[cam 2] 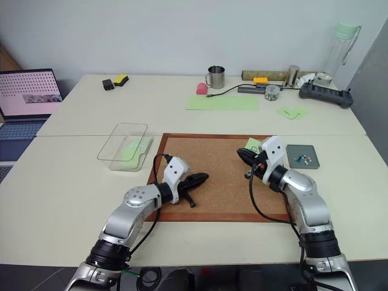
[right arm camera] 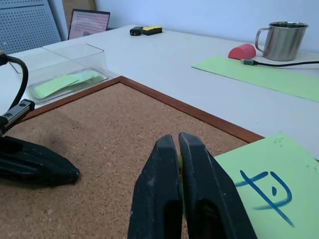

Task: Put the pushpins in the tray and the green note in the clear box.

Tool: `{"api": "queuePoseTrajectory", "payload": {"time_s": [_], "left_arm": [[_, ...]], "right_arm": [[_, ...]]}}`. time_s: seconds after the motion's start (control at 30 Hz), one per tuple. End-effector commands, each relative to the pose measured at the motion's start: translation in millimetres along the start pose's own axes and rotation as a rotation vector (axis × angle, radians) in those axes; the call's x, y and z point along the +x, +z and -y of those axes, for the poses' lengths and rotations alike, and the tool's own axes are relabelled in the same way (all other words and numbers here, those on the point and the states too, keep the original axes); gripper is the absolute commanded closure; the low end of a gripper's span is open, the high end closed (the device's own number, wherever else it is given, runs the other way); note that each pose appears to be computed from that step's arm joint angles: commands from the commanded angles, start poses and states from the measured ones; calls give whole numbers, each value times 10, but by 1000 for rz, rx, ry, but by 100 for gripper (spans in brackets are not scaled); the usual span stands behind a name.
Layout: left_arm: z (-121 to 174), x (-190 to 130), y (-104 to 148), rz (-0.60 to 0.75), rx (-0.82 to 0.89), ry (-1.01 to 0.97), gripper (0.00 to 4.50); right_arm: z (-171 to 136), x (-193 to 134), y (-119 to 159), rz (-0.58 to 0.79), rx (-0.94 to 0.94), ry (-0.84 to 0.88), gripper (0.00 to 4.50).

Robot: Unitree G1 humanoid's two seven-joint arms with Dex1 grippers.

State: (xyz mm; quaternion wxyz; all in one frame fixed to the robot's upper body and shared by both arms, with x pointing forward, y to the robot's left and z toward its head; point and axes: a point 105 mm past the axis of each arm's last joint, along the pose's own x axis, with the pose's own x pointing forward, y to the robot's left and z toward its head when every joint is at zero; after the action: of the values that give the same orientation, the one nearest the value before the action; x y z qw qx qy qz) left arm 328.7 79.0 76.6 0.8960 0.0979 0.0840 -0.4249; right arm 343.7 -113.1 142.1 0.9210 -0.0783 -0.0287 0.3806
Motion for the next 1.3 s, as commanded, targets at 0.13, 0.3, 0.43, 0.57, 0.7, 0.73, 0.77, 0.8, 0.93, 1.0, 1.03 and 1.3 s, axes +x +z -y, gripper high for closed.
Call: {"api": "queuePoseTrajectory", "payload": {"time_s": [0.13, 0.3, 0.43, 0.57, 0.7, 0.73, 0.77, 0.8, 0.93, 1.0, 1.03, 1.3], "left_arm": [[47, 32, 70, 57, -219, -55, 368], [58, 2, 308, 151, -373, -130, 265], [105, -19, 473, 196, -460, -208, 192], [141, -24, 625, 237, -593, -267, 135], [195, -39, 740, 273, -655, -317, 135], [192, -28, 748, 277, -669, -311, 135], [191, -20, 753, 279, -678, -308, 135], [193, -13, 756, 279, -682, -307, 135], [242, -6, 793, 286, -709, -335, 135], [253, 1, 793, 283, -711, -339, 135], [257, 4, 792, 281, -710, -340, 135], [272, 30, 802, 288, -709, -347, 135]], "right_arm": [[-259, -44, 81, -19, -295, 165, 450], [-357, -98, 62, -38, -435, 262, 450], [-413, -124, 52, -45, -526, 333, 450], [-518, -124, 61, -28, -599, 402, 450], [-572, -107, 86, -8, -648, 428, 450], [-589, -100, 99, 0, -662, 435, 450], [-609, -91, 109, 7, -676, 445, 450], [-626, -85, 117, 13, -685, 453, 450], [-714, -52, 177, 49, -721, 482, 450], [-745, -29, 210, 66, -740, 490, 450], [-756, -21, 220, 71, -748, 495, 450], [-800, 31, 297, 111, -768, 500, 450]]}}
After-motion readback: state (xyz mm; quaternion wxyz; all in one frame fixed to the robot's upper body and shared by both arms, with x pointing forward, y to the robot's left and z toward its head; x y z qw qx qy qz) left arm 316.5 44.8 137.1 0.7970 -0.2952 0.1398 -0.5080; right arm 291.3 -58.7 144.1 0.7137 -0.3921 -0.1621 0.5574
